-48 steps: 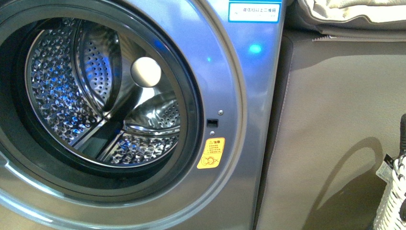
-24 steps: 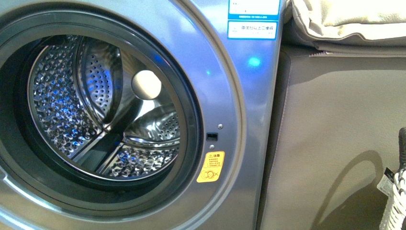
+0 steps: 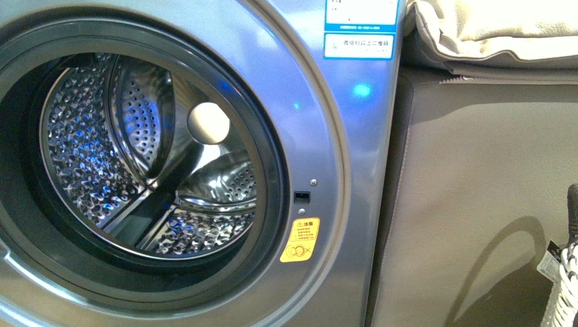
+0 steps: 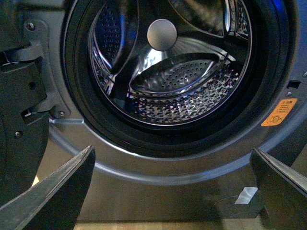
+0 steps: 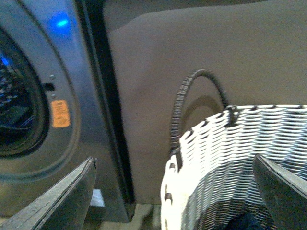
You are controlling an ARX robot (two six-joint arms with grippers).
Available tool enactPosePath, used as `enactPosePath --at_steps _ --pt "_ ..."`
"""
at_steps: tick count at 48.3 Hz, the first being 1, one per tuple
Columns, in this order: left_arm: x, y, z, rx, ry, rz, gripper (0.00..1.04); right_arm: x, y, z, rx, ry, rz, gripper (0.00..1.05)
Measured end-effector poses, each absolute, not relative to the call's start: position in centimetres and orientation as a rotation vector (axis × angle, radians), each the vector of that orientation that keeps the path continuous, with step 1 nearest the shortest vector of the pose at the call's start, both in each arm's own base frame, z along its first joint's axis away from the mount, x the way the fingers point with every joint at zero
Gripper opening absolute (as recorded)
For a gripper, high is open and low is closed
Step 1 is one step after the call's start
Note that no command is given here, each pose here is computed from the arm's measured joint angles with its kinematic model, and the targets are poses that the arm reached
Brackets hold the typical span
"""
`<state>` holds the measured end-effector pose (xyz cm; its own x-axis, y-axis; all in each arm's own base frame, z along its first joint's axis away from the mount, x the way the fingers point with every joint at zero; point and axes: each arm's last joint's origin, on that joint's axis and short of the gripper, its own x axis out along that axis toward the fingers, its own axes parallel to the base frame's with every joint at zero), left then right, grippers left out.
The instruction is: Put clothes into washing machine
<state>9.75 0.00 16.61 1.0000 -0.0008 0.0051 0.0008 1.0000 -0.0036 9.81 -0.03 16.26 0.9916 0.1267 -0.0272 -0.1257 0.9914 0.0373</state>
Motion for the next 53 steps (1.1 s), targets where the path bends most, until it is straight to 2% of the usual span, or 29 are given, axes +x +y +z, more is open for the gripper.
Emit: enactPosePath --at_steps 14,21,28,35,44,53 --pt "9.7 0.0 16.6 -0.004 -0.005 0.0 0.98 10.3 -0.5 17.0 0.04 0.01 0.15 0.97" --pt "9.7 0.0 16.6 -0.004 -0.005 0.0 0.98 11.4 -1.7 19.3 0.021 -0.043 0.124 0.97" --pt "9.7 0.0 16.6 -0.004 -0.005 0.0 0.98 13.2 -3.7 21.1 -0.013 -0.037 0.072 0.97" --pt "9.7 0.0 16.6 -0.004 -0.005 -0.001 0.98 16.1 -7.0 22.0 0.022 0.075 -0.016 0.97" --pt "9.7 0.0 16.6 -0.004 -0.005 0.0 0.98 21.5 -12.5 21.1 0.129 0.31 -0.122 0.97" --pt "9.7 0.0 16.6 -0.004 -0.005 0.0 0.98 25.9 -16.3 17.2 0.222 0.543 -0.187 0.97"
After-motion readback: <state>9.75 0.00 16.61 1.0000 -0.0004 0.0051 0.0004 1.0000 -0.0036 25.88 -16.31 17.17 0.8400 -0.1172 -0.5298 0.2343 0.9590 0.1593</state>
